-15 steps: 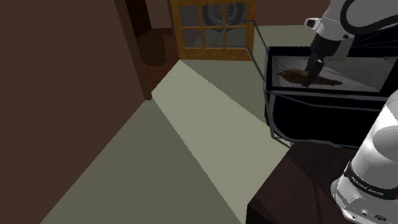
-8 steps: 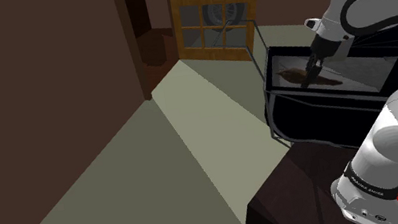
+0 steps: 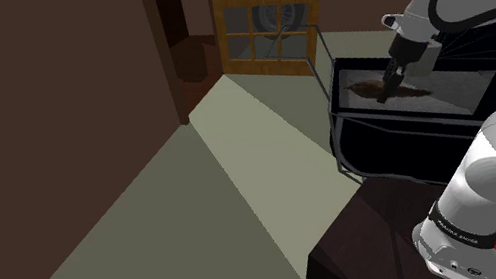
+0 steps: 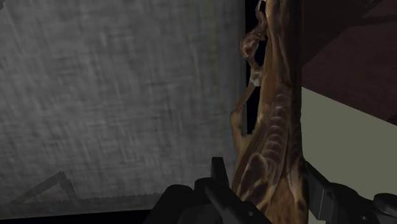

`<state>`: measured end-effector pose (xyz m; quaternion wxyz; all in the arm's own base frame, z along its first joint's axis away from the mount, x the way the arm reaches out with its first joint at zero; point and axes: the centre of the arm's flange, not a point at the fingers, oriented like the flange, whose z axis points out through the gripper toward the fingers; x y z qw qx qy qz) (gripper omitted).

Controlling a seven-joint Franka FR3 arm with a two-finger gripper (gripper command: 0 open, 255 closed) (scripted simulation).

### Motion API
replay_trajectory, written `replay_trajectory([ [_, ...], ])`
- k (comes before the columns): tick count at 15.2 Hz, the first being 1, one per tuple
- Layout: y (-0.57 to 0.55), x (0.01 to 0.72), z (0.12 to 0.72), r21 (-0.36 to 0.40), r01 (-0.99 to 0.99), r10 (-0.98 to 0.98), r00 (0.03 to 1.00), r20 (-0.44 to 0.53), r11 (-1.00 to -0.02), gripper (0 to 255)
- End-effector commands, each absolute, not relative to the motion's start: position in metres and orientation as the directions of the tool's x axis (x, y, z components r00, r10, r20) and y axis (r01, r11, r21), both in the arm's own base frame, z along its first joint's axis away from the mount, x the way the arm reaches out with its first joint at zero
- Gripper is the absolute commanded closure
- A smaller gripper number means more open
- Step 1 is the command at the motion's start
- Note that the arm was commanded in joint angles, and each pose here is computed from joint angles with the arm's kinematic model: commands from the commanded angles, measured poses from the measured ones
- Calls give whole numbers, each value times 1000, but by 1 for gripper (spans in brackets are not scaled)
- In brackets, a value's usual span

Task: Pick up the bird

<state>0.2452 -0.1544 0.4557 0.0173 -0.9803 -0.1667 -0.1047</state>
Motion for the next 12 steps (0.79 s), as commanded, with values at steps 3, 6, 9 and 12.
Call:
replay_trajectory([
  [3,-154,246,477,1,330,323,923,211,-944,255],
  [6,-154,246,493,1,330,323,923,211,-944,255],
  [9,-154,246,508,1,330,323,923,211,-944,255],
  [12,-154,246,515,1,330,323,923,211,-944,255],
])
